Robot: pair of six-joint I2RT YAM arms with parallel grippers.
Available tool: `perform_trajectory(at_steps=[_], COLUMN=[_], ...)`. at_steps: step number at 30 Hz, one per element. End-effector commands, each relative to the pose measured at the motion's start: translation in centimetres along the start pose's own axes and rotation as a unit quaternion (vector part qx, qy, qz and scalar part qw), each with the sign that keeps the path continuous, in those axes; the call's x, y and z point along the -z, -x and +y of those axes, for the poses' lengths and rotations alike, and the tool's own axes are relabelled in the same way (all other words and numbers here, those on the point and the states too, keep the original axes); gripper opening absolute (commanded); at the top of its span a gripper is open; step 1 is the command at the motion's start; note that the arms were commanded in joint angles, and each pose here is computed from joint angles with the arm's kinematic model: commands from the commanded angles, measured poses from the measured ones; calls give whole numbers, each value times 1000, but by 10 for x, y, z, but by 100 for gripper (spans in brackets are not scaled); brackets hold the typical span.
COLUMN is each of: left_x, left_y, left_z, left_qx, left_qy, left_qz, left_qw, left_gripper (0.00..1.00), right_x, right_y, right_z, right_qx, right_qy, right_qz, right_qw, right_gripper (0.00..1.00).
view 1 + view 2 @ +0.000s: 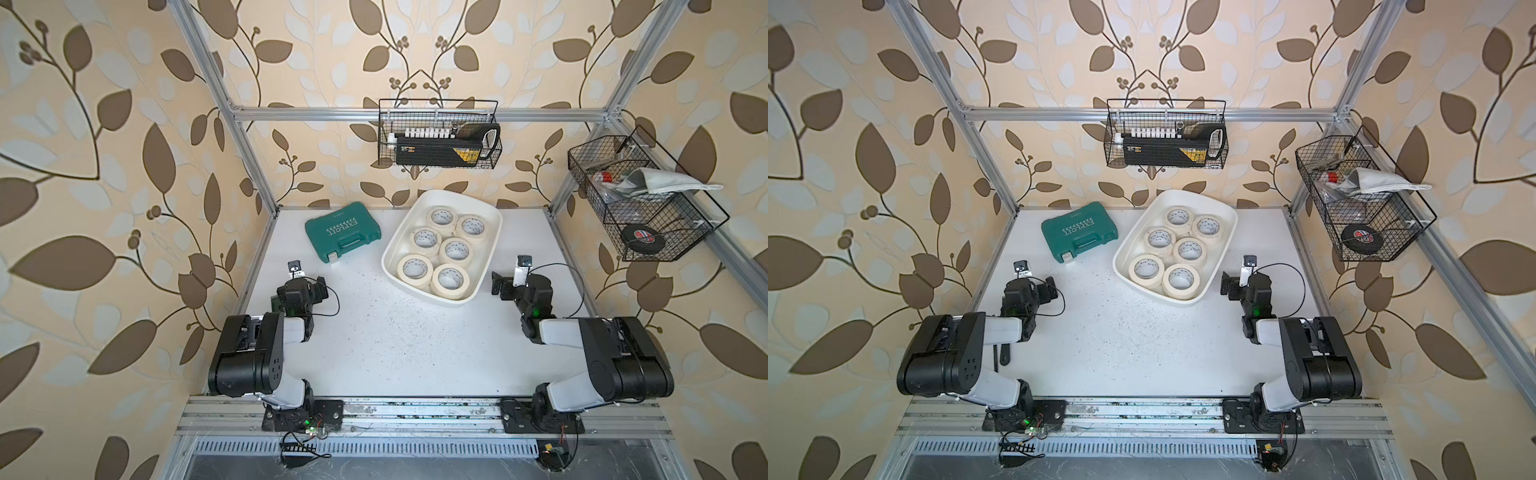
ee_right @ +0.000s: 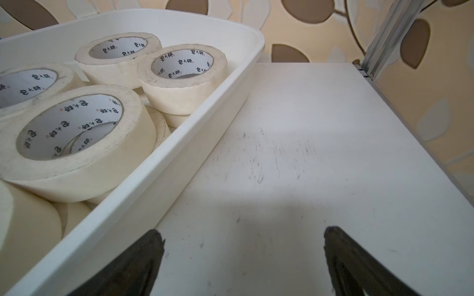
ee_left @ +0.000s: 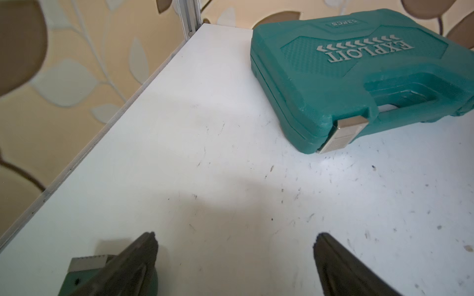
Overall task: Take out the art tape in the storage box
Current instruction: Adjust the storage box at the center of the board.
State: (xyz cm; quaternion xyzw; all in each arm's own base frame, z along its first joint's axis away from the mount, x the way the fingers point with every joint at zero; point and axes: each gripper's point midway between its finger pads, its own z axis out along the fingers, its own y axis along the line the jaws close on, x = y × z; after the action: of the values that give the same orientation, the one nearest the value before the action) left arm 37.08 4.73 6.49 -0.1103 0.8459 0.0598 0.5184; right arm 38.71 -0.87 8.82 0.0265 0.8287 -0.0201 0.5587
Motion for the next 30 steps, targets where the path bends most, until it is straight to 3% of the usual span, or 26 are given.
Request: perform_trajectory(at_steps=[1,14,20,23,27,30], left_x=[0,1,17,28,51,69], left_y=[16,16,36,52,86,113], left_z=[-2,-2,-15,-33,-68,-93], left_qx=[3,4,-17,-55,-54,5], left_qy=[-4,-5,-31,-38,-80,-133], left_qz=[-20,-22,-27,-23,-51,-40], left_qw=[1000,1000,999,997,994,990], left_gripper=[99,99,99,99,99,99], right_x=[-2,0,14,29,48,59], right_y=[3,4,28,40,68,88], right_z=[-1,-1,-24,-46,-34,-18], right_qx=[5,5,-23,-90,-168,-218], right_qy=[-4,-5,-72,-142,-105,-60], right_qz=[-4,-7,12,47,36,43], right_qw=[1000,1000,997,985,979,973], right_gripper=[99,99,99,99,99,99])
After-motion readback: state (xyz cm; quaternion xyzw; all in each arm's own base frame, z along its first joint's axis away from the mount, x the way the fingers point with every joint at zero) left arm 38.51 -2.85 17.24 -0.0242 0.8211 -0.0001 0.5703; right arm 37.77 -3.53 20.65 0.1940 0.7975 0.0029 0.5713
